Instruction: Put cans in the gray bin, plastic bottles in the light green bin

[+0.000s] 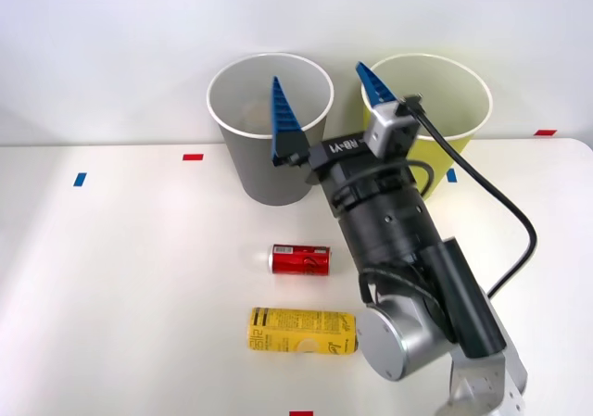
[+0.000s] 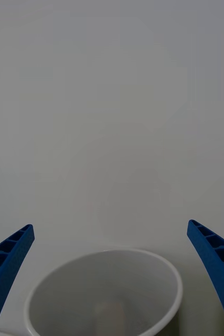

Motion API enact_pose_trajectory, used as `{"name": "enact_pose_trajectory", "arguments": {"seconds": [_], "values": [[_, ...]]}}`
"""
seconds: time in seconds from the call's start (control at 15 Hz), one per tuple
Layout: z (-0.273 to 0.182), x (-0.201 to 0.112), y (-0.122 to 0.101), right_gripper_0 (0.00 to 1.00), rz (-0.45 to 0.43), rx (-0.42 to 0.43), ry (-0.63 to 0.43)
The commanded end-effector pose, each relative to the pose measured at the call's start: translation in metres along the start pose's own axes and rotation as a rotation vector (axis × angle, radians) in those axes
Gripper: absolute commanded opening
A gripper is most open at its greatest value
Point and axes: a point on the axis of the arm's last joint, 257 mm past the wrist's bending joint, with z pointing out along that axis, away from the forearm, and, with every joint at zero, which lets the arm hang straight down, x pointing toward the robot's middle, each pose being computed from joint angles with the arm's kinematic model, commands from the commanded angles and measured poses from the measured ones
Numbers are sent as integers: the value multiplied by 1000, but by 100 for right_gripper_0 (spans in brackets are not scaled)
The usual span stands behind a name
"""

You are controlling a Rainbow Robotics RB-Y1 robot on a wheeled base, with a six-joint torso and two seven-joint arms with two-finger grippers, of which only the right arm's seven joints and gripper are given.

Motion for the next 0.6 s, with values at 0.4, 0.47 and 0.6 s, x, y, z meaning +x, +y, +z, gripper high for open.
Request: {"name": "enact_pose_trajectory", "arguments": {"seconds": [0.4,0.47,0.6], "values": [[-119,22,-77,100,-68,233,4],[-132,25,-83,100,-75,259,15],[-164,33,-95,100,-83,317,51]]}}
